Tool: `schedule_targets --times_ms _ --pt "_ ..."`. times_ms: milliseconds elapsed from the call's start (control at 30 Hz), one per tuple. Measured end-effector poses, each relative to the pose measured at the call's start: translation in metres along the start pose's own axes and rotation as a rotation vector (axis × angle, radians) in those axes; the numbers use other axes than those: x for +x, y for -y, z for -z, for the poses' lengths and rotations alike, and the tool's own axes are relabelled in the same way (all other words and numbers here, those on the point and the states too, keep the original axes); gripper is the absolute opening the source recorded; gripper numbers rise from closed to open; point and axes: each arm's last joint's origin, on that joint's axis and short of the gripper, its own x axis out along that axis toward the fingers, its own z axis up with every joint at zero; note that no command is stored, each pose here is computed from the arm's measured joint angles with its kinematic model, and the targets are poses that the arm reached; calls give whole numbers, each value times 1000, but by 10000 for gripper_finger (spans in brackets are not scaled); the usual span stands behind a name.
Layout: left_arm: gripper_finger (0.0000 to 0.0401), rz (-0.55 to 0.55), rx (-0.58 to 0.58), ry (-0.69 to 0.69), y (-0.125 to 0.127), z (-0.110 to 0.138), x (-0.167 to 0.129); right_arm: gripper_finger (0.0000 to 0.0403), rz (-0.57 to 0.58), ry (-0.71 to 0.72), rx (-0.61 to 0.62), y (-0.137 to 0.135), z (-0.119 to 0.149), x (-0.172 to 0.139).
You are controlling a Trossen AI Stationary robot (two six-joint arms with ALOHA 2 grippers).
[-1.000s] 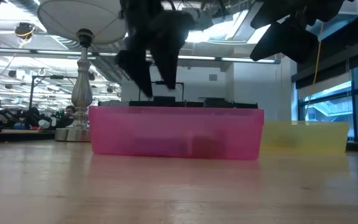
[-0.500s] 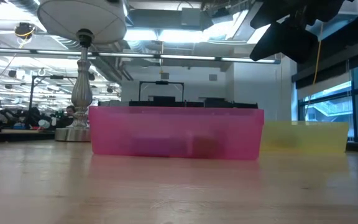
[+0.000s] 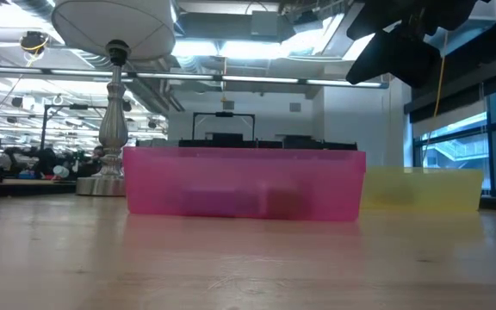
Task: Pick & Place Office items
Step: Put the white black hourglass into the orange bin
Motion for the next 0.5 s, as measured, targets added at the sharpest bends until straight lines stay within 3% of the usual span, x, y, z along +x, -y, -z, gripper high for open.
schedule_targets --times_ms 300,500 --pt "336 -16 81 -60 5 30 -10 265 0 0 0 0 0 0" --pt "336 -32 408 -94 3 41 -14 265 0 0 0 0 0 0"
